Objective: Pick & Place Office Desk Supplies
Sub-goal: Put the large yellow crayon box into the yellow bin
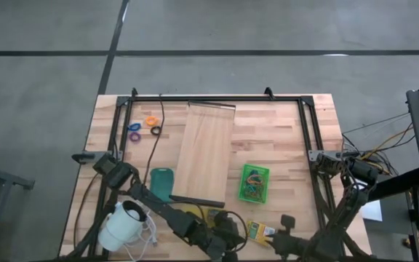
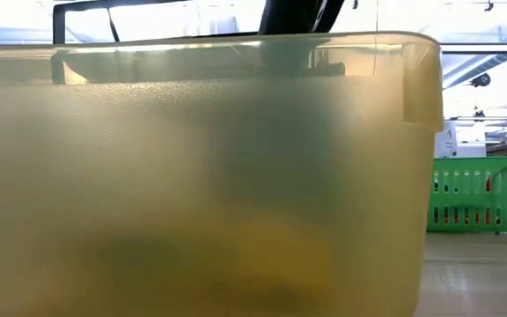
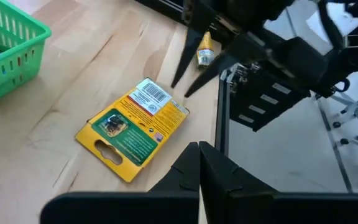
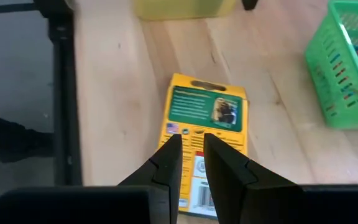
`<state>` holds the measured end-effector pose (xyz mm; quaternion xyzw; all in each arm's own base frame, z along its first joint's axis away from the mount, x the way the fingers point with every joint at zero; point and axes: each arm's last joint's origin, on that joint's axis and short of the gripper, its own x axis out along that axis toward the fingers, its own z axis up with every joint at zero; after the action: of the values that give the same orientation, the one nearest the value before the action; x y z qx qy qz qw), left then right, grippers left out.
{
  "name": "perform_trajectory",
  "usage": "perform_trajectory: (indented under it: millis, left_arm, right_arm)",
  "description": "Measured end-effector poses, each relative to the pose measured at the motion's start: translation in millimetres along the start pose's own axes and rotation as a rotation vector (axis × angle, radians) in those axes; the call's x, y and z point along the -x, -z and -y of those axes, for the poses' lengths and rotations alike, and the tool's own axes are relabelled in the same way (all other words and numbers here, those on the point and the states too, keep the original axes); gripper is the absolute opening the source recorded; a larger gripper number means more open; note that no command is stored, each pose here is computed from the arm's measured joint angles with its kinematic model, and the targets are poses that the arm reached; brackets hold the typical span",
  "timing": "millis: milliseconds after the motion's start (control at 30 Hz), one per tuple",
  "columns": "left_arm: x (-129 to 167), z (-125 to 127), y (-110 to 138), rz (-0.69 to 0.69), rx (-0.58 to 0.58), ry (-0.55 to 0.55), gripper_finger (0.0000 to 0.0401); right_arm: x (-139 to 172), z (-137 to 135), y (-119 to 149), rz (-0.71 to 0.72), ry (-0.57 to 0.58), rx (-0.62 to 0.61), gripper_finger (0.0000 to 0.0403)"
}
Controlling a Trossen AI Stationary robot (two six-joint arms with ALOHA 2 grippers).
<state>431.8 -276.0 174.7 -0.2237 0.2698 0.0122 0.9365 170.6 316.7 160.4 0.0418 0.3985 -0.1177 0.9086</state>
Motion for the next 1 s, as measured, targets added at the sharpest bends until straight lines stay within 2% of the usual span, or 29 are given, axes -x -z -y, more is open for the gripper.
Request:
perform_trajectory:
  millis: [100,200,400,500,733,1000]
  left_arm:
    - [1,1,0,0.0,-0.061,0.01,0.0001]
    - [4,8,-1,0.021,-0.065,0.045,0.0001]
    - [11,23,-13,0.073,-0.014,0.228,0.0001]
    - [12,26,-16,0.078,-0.009,0.286,0.0001]
    - [5,23,-14,0.107,-0.091,0.291,0.0001]
    - [-12,20,1,0.19,-0.33,0.292,0.0001]
  right_arm:
    - [-3,4,4,-0.004,0.014,0.006,0.0063]
    - [-6,7,8,-0.014,0.025,-0.005,0.0063]
    - [-9,11,13,-0.066,0.03,-0.031,0.0063]
    - [-9,11,14,-0.068,0.029,-0.033,0.0063]
    - [-9,11,14,-0.068,0.028,-0.035,0.0063]
    - [-9,11,13,-0.068,0.026,-0.035,0.0063]
